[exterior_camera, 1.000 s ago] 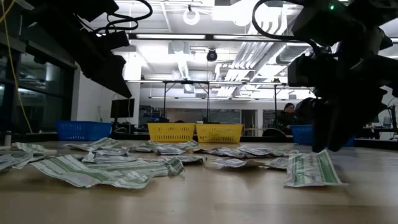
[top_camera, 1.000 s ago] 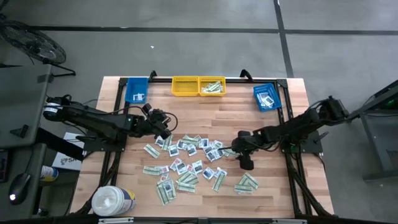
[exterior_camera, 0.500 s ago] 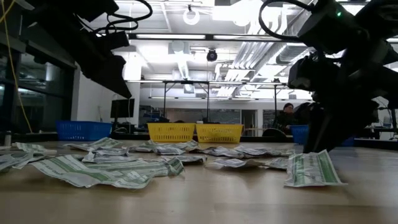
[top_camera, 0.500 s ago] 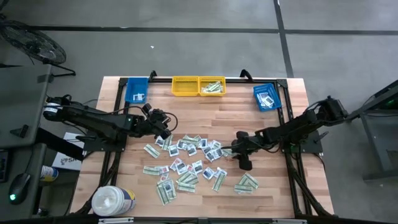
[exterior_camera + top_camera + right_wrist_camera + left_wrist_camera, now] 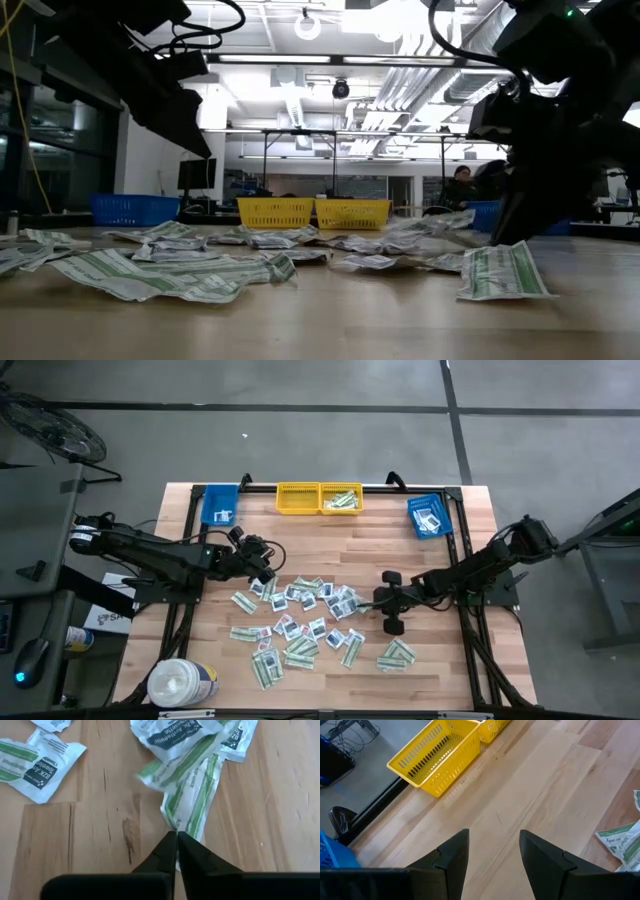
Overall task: Pick & Place First Aid Supplies
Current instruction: Put the green bandage pack into the right yellow bin
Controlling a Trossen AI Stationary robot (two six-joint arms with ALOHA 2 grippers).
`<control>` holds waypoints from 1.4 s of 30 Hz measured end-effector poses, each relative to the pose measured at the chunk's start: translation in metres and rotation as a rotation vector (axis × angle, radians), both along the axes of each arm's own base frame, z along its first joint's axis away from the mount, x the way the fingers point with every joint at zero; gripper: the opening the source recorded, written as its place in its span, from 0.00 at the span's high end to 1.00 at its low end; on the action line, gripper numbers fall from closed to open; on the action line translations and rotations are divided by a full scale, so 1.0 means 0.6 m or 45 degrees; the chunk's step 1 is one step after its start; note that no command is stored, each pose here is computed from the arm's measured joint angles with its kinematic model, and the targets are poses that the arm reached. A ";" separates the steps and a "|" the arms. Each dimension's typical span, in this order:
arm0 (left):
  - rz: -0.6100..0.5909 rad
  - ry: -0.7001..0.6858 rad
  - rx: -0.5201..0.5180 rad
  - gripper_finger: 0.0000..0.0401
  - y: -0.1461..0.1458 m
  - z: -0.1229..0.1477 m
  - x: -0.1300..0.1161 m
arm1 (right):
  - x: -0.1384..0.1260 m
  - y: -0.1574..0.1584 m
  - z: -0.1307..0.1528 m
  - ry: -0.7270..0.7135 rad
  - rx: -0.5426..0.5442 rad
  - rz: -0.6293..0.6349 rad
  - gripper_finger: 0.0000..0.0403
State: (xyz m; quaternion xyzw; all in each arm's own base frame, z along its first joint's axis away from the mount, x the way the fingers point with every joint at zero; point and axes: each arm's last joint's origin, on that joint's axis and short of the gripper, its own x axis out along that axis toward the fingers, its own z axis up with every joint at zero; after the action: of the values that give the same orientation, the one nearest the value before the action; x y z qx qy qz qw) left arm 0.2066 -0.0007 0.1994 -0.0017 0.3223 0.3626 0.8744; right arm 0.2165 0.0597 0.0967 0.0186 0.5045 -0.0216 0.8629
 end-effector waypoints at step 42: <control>-0.183 -0.121 0.287 0.57 -0.001 0.039 0.032 | 0.103 -0.208 0.170 0.300 -0.859 0.227 1.00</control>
State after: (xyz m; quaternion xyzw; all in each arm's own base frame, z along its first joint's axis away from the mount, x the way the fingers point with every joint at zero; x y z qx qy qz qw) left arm 0.2256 -0.0015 0.2225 0.1025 0.2370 0.3325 0.9070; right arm 0.2781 -0.0652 0.1987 -0.3137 0.5644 -0.1136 0.7550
